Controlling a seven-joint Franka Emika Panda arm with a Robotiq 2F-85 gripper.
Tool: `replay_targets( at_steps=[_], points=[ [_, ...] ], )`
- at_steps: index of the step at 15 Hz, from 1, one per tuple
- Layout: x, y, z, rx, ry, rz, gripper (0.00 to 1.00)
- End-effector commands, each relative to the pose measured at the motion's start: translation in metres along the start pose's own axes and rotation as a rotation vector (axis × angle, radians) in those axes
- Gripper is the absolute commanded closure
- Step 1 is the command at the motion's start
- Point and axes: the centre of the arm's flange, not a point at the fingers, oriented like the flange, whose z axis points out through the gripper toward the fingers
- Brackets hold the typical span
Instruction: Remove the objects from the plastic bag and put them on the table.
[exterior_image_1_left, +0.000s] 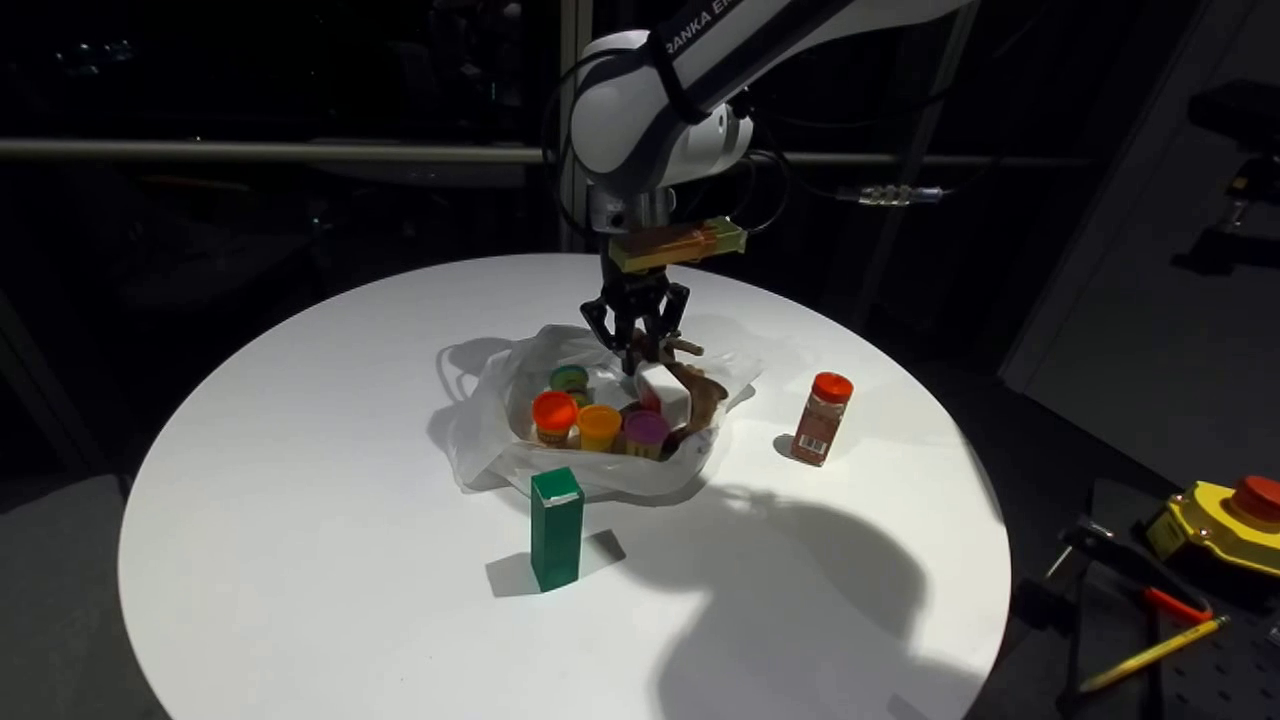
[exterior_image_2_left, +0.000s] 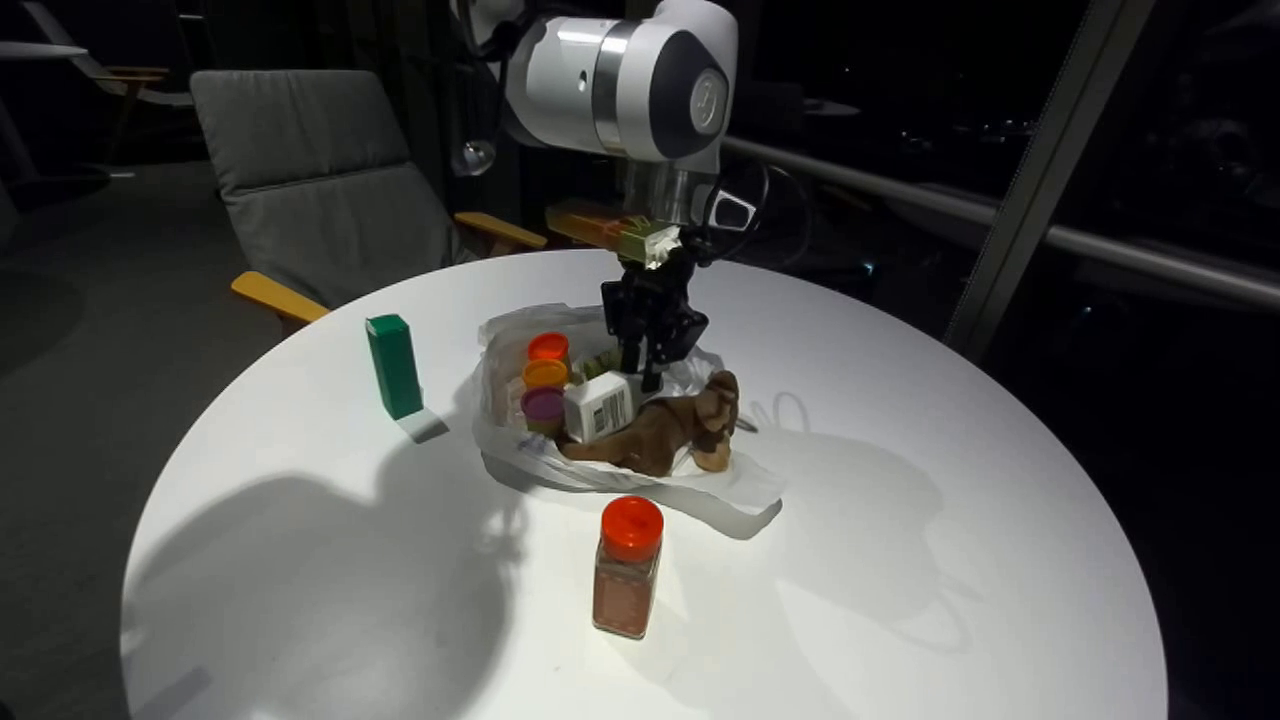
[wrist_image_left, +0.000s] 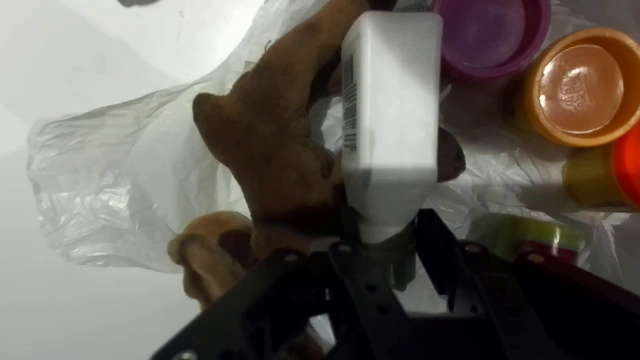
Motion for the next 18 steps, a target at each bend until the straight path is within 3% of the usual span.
replay_targets(
  at_steps=[1, 5, 12, 18],
  points=[
    [0.01, -0.001, -0.002, -0.003, -0.023, -0.009, 0.91],
    [-0.006, 0.011, -0.036, -0.009, 0.027, 0.041, 0.91],
    [-0.079, 0.058, -0.104, 0.047, 0.196, 0.273, 0.91],
    [-0.143, 0.063, -0.141, 0.074, 0.28, 0.3, 0.91]
  ],
)
